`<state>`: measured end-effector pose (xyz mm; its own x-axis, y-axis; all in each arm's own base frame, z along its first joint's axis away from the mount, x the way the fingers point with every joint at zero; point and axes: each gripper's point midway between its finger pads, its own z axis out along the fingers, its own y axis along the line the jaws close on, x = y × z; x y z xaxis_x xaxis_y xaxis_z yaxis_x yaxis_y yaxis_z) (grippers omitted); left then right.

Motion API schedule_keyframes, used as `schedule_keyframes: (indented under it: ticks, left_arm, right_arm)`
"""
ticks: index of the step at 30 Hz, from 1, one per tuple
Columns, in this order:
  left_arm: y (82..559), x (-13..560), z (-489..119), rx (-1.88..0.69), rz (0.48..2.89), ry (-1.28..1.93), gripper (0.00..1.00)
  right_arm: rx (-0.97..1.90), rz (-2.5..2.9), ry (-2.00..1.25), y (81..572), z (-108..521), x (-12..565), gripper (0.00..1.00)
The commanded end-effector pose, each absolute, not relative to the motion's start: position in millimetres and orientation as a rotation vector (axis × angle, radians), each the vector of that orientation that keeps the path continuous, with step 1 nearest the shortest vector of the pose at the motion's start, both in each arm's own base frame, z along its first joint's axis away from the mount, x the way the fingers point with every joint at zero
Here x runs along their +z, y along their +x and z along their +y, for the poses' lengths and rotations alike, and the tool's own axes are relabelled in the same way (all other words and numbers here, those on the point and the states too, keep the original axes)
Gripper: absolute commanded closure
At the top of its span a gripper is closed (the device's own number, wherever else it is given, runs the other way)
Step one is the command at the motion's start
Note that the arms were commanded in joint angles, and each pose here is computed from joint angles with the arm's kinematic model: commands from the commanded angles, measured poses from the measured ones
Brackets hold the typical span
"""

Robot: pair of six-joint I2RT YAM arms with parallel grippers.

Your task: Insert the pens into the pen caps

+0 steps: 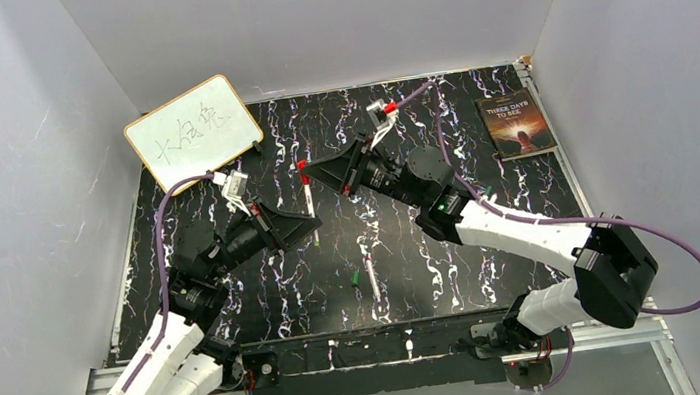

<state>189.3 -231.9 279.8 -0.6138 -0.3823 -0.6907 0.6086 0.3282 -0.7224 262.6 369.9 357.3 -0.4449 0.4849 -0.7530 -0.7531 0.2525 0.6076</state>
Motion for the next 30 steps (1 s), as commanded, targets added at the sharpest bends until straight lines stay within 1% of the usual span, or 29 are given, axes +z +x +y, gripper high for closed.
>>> schedule_keyframes:
  ticks: [1,9,17,30]
  left_arm:
    - [200,310,-222,-1.326,1.614,0.208,1.00]
    - [214,316,-219,-1.222,1.588,0.245,1.00]
    - [236,298,-217,-0.999,1.656,0.400,1.00]
    - [246,338,-219,-0.977,1.518,0.420,1.00]
  right_arm:
    - [1.487,1.391,-0.250,250,359,370,1.00]
    - [1.492,1.423,-0.244,244,355,357,1.00]
    - [1.353,1.491,-0.313,249,351,339,1.00]
    - [1.272,1.630,-0.472,237,351,290,1.00]
